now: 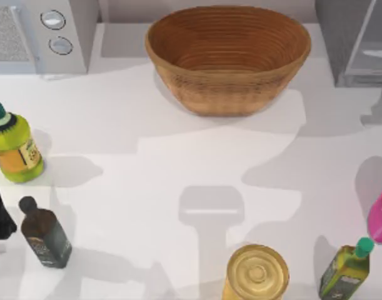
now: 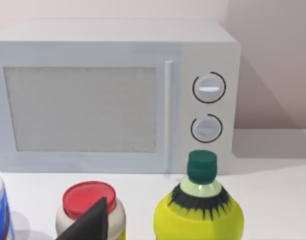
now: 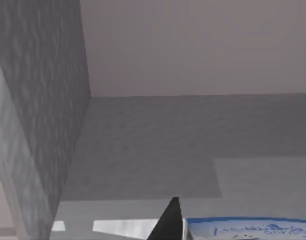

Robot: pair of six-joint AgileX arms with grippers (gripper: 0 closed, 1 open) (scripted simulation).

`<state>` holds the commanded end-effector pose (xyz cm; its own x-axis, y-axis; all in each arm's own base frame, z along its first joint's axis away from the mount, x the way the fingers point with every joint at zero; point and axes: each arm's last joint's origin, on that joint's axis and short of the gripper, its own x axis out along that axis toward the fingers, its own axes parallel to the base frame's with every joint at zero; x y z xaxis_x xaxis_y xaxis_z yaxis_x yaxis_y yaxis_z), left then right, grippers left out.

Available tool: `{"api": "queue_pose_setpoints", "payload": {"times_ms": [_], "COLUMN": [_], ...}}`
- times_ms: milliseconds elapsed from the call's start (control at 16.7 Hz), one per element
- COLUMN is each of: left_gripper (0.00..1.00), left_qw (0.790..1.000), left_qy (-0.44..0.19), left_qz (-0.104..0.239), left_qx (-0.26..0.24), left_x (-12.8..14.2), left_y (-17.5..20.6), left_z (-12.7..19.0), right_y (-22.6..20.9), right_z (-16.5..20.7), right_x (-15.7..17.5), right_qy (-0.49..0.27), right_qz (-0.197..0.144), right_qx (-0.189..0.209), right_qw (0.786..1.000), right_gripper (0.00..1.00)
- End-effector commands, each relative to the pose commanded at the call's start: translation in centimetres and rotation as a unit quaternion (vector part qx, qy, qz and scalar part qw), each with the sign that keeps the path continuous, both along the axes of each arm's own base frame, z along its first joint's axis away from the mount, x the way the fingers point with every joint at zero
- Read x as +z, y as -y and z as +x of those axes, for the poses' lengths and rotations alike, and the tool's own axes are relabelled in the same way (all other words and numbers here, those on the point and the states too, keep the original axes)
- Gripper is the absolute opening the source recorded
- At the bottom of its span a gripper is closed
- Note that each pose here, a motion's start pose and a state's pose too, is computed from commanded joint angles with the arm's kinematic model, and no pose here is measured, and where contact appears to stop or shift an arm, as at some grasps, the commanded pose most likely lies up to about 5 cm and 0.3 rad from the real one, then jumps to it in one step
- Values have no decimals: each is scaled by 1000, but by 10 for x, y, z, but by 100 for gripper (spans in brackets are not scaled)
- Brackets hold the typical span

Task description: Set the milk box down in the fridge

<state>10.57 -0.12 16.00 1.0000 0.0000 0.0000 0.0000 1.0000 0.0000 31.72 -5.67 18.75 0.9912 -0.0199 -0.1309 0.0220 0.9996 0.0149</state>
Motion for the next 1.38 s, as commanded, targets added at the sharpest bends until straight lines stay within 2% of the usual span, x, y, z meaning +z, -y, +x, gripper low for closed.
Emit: {"api": "queue_pose_setpoints", "payload": {"times_ms": [240,540,1080,1260,1380], "left_gripper": [100,100,100,100,100], "left_qw": [1000,1000,1000,1000,1000], "left_qy": [0,0,0,0,0], "left_qz": [0,0,0,0,0], "left_qx": [0,0,0,0,0], "left_x": [0,0,0,0,0], "left_y": [0,0,0,0,0], "left_z": [0,0,0,0,0], "right_y": [21,41,45,44,45], "right_z": [49,82,91,113,137], "right_x": [-41,-75,-82,-88,-77], "right_qy": [11,48,54,42,58], "right_qz": [-5,-9,-4,-2,-6], "right_qx": [6,11,14,18,20], "right_qw": [1000,999,998,999,998], "right_gripper": [0,0,0,0,0]}}
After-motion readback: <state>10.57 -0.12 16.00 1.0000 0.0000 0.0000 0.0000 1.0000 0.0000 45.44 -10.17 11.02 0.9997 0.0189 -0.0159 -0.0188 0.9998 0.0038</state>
